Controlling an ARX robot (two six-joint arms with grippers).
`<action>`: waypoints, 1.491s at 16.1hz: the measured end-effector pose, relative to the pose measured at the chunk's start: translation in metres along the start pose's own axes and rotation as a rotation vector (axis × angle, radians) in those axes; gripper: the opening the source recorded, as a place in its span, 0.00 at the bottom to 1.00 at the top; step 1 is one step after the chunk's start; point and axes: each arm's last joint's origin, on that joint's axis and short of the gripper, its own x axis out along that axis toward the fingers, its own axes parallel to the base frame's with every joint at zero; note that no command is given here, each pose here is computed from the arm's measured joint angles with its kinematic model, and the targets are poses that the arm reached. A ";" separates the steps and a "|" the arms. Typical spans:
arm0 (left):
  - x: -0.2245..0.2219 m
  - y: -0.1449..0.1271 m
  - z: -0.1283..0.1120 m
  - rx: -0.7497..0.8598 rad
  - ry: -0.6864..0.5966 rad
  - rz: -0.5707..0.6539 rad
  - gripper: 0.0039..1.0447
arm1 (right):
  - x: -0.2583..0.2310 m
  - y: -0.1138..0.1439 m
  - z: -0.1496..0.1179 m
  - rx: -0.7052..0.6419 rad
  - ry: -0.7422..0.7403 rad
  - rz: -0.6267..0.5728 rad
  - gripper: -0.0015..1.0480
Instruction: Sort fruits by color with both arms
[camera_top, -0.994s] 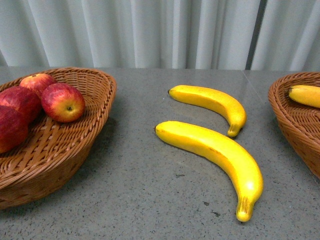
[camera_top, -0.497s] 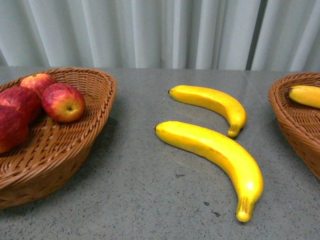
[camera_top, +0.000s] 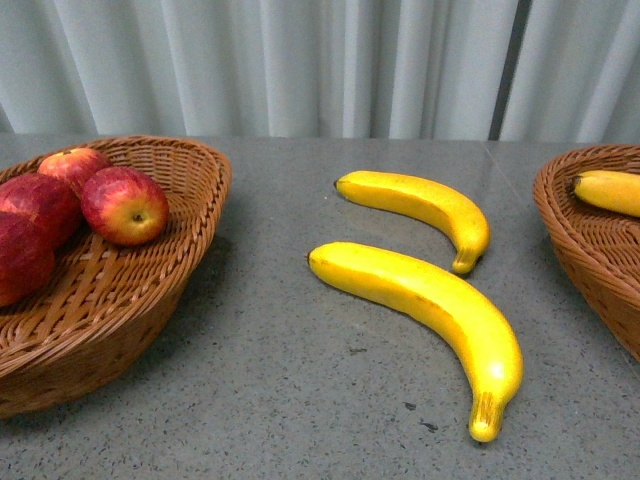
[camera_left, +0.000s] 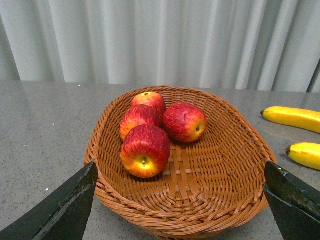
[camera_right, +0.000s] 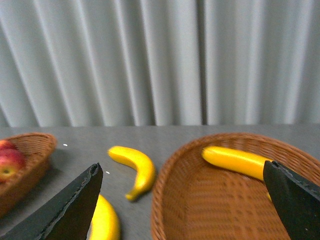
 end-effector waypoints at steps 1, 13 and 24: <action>0.000 0.000 0.000 0.000 0.000 0.000 0.94 | 0.020 0.009 0.016 0.017 -0.024 0.075 0.94; 0.000 0.000 0.000 0.000 0.000 -0.001 0.94 | 0.207 0.152 -0.038 -0.325 0.674 0.498 0.94; 0.000 0.000 0.000 0.000 0.000 0.000 0.94 | 0.225 0.139 -0.078 -0.472 0.791 0.428 0.94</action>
